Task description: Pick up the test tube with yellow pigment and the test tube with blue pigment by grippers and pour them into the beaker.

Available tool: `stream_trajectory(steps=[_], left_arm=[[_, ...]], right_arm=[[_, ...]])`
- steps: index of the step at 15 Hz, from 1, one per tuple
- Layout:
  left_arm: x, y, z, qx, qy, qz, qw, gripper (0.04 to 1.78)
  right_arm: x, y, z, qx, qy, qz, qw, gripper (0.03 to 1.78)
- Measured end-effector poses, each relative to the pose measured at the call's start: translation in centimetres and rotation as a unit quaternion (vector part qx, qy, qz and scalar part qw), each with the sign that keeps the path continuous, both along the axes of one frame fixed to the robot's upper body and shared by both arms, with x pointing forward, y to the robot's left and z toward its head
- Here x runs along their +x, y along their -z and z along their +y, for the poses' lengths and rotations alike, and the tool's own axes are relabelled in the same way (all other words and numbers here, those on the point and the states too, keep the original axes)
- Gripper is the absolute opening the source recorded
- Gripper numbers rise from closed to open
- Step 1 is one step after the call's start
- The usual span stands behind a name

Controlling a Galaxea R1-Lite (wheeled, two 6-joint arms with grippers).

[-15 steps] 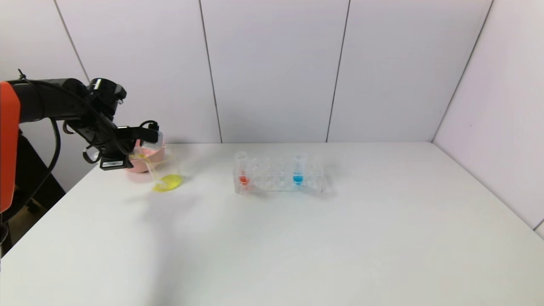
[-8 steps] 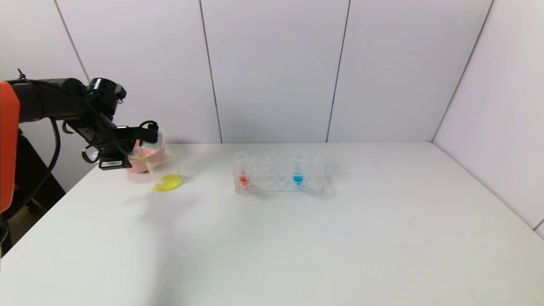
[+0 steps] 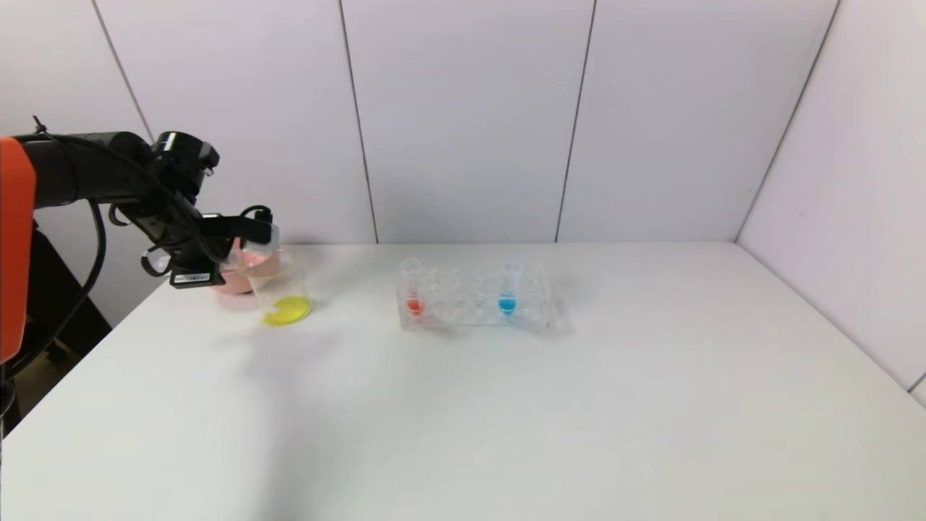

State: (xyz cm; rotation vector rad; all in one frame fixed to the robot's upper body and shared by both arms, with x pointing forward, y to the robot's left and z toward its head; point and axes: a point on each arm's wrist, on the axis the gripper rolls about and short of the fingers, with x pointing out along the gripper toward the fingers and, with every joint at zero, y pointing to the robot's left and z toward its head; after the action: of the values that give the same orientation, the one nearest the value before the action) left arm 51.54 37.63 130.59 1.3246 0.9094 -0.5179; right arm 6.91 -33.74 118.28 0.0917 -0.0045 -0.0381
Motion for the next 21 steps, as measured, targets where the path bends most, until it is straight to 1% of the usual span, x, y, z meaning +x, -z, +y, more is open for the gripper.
stream_trajectory(steps=[5,9,21], left_arm=[[-0.02,-0.02,0.0,0.001,0.0,0.0,1.0,0.54],[-0.09,-0.18,-0.12,0.015,-0.008,0.0,1.0,0.54],[-0.19,-0.38,-0.18,0.018,-0.009,-0.002,1.0,0.54]], right_arm=[[0.0,0.0,0.0,0.0,0.0,0.0,1.0,1.71],[0.0,0.0,0.0,0.0,0.0,0.0,1.0,1.71],[0.0,0.0,0.0,0.0,0.0,0.0,1.0,1.71]])
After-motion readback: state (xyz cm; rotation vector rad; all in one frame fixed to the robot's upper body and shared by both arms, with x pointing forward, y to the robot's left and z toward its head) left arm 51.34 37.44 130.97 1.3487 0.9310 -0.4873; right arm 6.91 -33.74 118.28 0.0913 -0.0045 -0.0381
